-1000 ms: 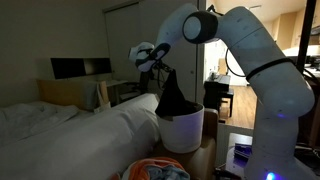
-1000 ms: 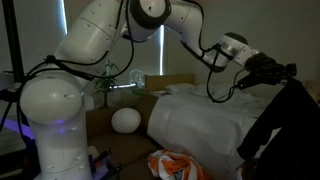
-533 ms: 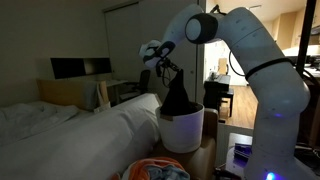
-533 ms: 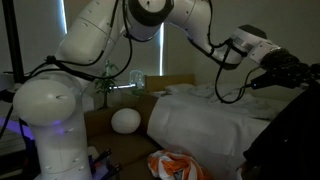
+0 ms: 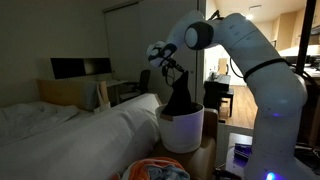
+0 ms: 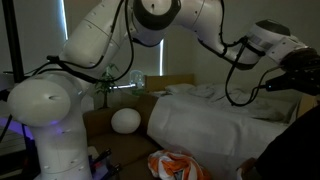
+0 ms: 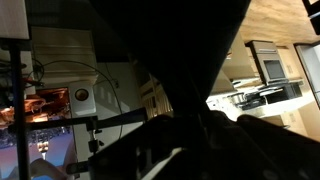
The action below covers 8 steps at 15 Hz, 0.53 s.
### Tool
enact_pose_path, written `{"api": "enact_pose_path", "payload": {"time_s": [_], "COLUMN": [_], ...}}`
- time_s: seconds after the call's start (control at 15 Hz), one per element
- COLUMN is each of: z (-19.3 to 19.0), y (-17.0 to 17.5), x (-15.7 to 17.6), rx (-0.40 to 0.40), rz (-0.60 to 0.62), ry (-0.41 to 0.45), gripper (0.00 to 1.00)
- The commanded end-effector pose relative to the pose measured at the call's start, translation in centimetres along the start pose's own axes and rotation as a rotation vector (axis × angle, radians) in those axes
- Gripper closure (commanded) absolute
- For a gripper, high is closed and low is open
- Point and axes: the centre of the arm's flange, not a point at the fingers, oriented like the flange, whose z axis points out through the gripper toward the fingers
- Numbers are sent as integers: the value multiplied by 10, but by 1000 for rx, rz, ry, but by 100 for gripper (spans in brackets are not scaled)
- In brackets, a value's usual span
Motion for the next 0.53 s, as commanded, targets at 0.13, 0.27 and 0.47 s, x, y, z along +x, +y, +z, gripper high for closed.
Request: {"api": "enact_pose_path", "payload": {"time_s": [0.13,0.27,0.47], "z": [15,25,44], "y": [-14,-15,-19], "x": [-54,-71,-81], "rx": [-77,-105,-164], "rz": [-104,-126,-137], "ry": [3,-9,-29], "gripper": [95,95,95]}}
